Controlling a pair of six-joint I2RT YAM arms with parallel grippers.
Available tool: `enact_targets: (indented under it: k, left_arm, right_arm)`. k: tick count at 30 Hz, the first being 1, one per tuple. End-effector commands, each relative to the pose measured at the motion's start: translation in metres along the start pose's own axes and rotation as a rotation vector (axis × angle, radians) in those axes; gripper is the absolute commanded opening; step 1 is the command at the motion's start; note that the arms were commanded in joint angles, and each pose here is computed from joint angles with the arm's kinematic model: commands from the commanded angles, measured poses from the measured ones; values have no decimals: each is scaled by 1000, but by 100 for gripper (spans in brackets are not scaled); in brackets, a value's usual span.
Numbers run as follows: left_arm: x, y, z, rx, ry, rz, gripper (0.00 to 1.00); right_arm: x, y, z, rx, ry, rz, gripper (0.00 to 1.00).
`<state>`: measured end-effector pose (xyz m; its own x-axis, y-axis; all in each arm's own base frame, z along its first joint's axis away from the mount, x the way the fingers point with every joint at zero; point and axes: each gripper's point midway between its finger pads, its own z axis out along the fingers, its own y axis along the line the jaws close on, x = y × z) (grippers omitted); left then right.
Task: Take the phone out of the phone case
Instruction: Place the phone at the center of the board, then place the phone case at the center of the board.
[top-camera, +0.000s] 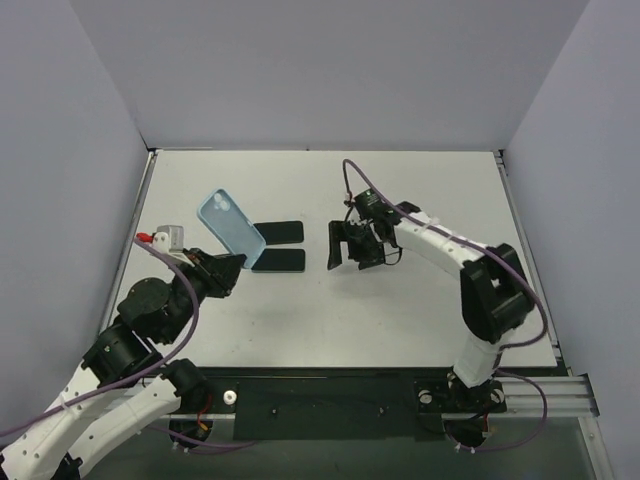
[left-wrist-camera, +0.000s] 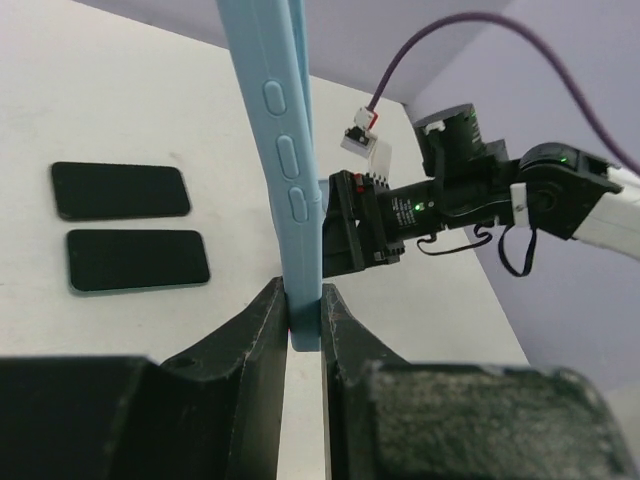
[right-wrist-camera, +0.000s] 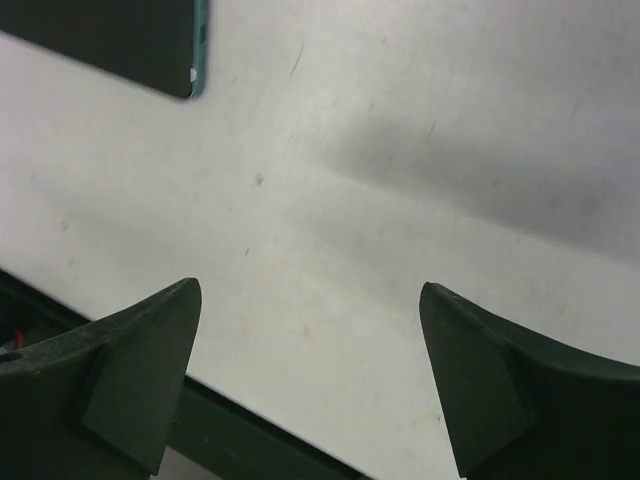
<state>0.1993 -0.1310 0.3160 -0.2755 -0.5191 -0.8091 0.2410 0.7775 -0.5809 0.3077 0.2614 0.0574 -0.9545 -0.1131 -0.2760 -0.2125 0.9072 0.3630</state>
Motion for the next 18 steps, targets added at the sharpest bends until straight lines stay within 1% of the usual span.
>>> enact_targets:
  k: [1,2,3,4,5,6,7,8,10,11,12,13,14,15,17,18]
  left_arm:
    - [11,-67,2,368,46,51,0]
    - [15,-81,-1,449,63,65,0]
    - [24,-87,-2,493,100,73,0]
    - [32,-97,-6,559,137,82,0]
    - [38,-100,-4,578,167,89,0]
    - [50,-106,-4,617,225,95,0]
    - [54,-109,-4,638,246,97,0]
    - [63,-116,-7,689,292,95,0]
    - [75,-122,-6,730,352,88,0]
    - [80,-123,-7,747,381,79,0]
    - [84,-126,-4,766,388,75,0]
    - [86,-132,-9,813,399,67,0]
    - [92,-131,-8,821,419,60,0]
    - [93,-134,-11,854,421,55,0]
    - [102,-135,-13,889,467,57,0]
    - [106,-136,-12,895,491,54,0]
  right_arm:
    - [20,26,-73,-142,-140,-136,78]
    - [25,45,-84,-258,-145,-135,61]
    - [37,57,-97,-342,-141,-119,54]
    - [36,85,-115,-511,-171,-157,50]
    - [49,100,-133,-627,-169,-121,50]
    - [51,119,-160,-770,-240,-173,50]
    - [54,126,-171,-820,-259,-156,50]
    - [61,132,-190,-871,-306,-204,53]
    - [72,131,-204,-872,-339,-265,61]
    - [73,128,-204,-850,-362,-295,62]
    - [75,125,-206,-830,-367,-293,67]
    - [70,122,-206,-811,-388,-287,68]
    - [69,120,-206,-803,-386,-280,70]
    - [67,118,-206,-796,-389,-269,71]
    - [65,116,-207,-792,-403,-270,71]
    - [65,116,-207,-791,-406,-270,70]
